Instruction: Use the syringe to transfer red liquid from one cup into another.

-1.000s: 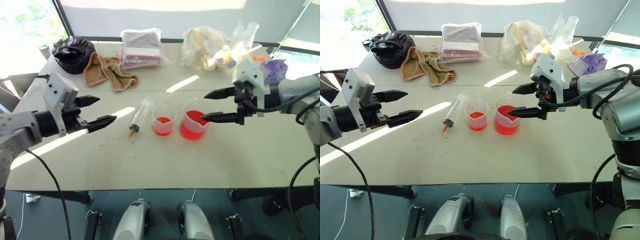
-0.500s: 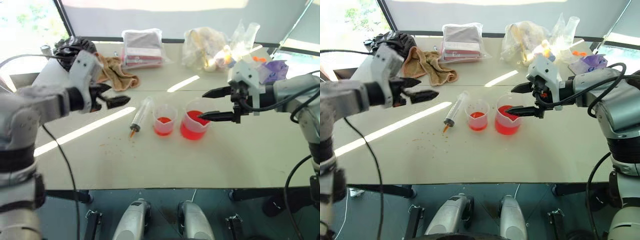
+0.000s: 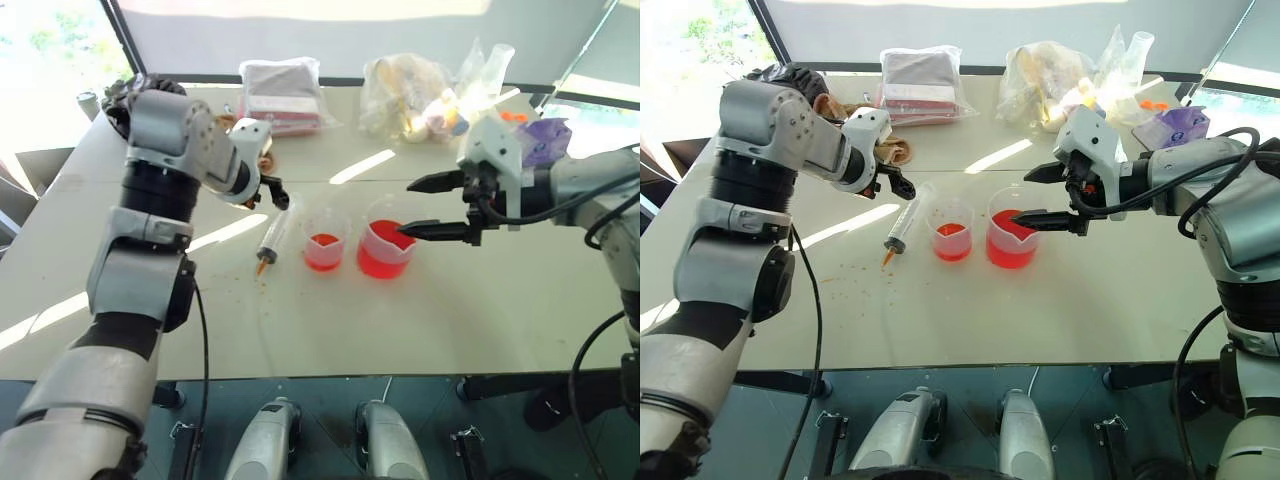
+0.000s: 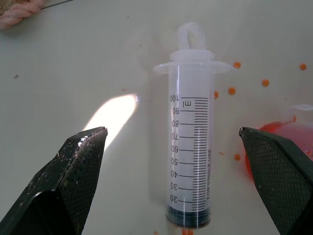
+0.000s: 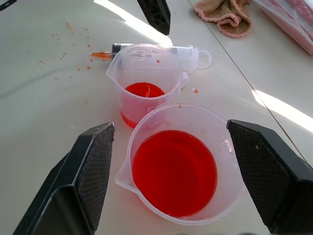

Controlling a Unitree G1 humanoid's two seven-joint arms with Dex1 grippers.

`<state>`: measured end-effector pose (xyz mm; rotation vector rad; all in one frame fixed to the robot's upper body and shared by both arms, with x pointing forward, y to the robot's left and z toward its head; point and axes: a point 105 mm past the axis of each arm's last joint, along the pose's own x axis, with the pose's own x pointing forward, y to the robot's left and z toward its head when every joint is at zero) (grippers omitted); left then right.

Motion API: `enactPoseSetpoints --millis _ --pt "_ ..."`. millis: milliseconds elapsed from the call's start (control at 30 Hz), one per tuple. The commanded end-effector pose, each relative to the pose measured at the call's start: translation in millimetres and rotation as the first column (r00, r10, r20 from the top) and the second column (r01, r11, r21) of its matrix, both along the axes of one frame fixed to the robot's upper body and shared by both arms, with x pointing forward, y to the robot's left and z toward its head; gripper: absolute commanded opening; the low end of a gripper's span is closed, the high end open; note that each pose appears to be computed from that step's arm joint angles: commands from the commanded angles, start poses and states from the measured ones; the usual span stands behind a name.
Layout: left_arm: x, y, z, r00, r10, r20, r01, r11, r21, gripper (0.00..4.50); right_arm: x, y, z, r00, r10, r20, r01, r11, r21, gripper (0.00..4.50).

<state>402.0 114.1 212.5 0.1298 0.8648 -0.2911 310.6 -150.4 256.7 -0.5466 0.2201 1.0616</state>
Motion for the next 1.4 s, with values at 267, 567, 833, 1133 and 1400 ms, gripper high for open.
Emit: enactPoseSetpoints --millis 267,567,833,1133,1400 --pt "13.8 -13.9 -17.0 0.999 0.051 -0.018 -0.048 0.99 0.132 4.48 -5.3 -2.9 15.7 0.998 -0.014 0.069 0.014 1.0 0.003 3.84" --pt "27.9 -28.5 -34.4 0.998 0.064 0.011 -0.065 0.991 0.116 4.48 -5.8 -3.7 16.8 0.997 -0.024 0.069 0.024 1.0 0.002 3.84" --pt "29.2 -34.0 -53.3 0.997 0.083 -0.001 -0.082 0.989 0.124 4.48 -6.6 -5.5 16.6 0.997 -0.034 0.071 0.034 0.999 0.003 3.84" --pt "30.8 -32.1 -56.3 0.993 0.115 0.007 -0.115 0.986 0.118 2.99 -5.9 -7.3 17.3 0.996 -0.042 0.08 0.042 0.999 0.004 3.84" --pt "30.8 -17.3 -52.1 0.981 0.196 -0.01 -0.194 0.977 0.086 1.48 -3.0 -5.6 17.1 0.996 -0.04 0.084 0.039 0.999 0.011 3.84"
